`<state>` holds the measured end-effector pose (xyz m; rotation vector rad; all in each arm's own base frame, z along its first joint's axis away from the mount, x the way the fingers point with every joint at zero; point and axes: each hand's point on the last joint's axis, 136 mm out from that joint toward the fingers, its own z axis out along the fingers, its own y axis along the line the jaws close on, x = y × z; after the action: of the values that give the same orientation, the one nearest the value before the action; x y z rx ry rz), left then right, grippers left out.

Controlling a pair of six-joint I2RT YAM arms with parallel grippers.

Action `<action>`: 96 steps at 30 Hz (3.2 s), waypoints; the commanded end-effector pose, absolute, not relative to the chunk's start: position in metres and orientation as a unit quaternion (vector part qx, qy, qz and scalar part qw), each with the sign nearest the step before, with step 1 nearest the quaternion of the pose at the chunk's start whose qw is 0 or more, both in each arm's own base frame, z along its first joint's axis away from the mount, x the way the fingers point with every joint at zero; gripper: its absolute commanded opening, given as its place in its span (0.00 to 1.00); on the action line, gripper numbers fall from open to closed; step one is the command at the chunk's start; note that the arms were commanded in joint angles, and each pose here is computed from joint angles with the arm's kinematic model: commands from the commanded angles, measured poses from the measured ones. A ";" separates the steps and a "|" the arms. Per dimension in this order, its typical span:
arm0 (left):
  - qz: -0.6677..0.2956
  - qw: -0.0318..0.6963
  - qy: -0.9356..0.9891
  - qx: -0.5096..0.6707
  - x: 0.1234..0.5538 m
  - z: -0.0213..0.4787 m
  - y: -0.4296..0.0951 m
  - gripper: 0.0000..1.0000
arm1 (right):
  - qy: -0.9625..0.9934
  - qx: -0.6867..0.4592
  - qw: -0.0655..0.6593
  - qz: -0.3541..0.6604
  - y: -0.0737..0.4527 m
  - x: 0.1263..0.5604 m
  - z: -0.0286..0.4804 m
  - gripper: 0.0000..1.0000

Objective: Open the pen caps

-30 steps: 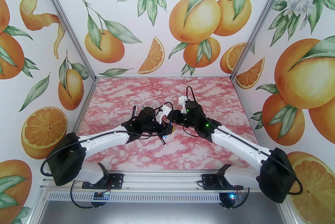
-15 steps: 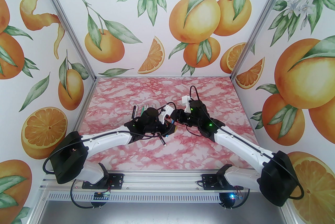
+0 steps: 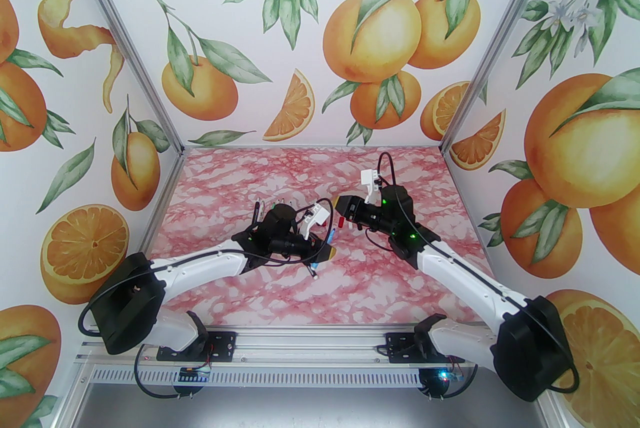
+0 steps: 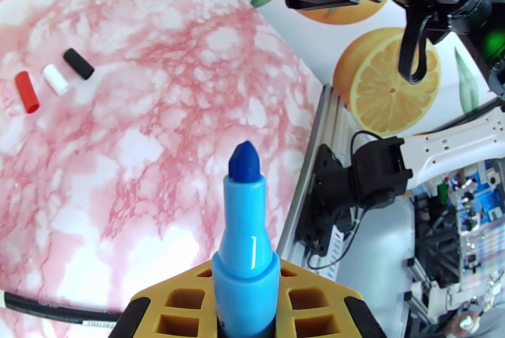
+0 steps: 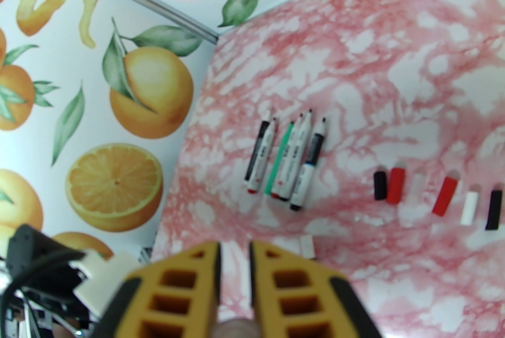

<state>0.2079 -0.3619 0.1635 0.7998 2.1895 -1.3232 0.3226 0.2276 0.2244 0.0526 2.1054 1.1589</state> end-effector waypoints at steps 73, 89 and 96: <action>-0.327 0.343 0.853 0.220 0.270 0.168 -0.281 0.04 | 0.986 0.018 0.164 0.008 0.099 0.393 0.016 0.31; -0.327 0.339 0.856 0.213 0.271 0.164 -0.282 0.03 | 0.983 0.029 0.181 0.026 0.103 0.390 0.028 0.49; -0.320 0.335 0.861 0.208 0.271 0.158 -0.279 0.04 | 0.976 0.037 0.210 0.035 0.103 0.387 0.050 0.66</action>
<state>0.2645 -0.2777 0.1480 0.5621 2.2632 -0.8353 0.3823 0.1015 0.0287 0.0800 2.7863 0.0665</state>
